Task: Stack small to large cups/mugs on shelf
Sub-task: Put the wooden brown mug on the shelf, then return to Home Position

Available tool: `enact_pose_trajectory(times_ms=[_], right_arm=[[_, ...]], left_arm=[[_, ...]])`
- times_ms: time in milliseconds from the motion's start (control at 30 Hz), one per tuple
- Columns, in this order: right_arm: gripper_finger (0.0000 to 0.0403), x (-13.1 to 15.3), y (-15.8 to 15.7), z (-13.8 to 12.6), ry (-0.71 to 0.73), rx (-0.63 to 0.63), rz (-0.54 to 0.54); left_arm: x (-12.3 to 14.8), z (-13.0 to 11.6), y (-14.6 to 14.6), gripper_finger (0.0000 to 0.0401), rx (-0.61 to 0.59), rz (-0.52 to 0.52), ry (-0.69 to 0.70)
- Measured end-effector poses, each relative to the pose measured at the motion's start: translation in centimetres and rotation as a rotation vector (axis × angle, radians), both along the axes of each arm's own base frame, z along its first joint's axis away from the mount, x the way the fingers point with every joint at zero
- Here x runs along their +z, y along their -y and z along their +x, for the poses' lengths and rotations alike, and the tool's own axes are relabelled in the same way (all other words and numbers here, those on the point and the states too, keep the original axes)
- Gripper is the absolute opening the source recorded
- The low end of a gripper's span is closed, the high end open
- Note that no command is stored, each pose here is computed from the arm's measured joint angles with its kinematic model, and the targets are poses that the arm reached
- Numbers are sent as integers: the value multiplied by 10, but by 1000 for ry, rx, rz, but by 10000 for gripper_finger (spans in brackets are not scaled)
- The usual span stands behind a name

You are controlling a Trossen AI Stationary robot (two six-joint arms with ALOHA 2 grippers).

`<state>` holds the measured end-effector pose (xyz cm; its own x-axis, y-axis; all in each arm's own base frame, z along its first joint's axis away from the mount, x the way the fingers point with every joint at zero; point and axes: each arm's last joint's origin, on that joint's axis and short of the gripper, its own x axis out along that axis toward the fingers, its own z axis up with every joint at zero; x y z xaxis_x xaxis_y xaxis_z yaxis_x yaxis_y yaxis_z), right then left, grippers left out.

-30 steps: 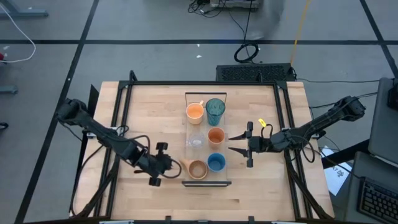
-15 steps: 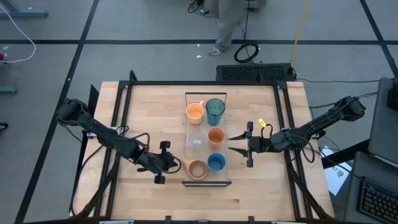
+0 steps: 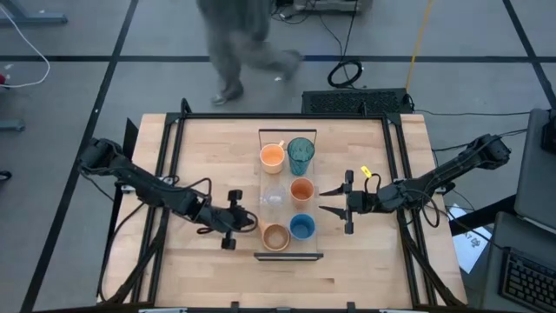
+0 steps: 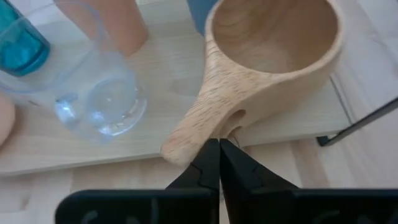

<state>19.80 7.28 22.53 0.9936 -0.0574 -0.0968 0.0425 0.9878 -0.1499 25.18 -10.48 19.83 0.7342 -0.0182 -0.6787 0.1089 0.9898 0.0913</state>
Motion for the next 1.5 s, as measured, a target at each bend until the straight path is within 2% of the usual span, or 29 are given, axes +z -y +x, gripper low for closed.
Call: enact_pose_trajectory(times_ms=[433,733,967,1133,1367,1500], right_arm=[[152,0,0,0,0,0,0],[152,7,2,-6,32,-3,50],[150,17,7,-15,63,-1,31],[130,22,9,-21,68,2,-13],[84,25,12,-27,63,5,-62],[58,24,13,-29,48,6,-79]], left_arm=[[5,7,-10,3,-10,44,33],[43,-6,-15,15,-35,37,162],[71,-27,-25,3,-21,101,255],[84,-39,-32,15,-23,135,307],[97,-49,-39,3,-39,158,359],[100,-53,-41,10,-37,160,373]])
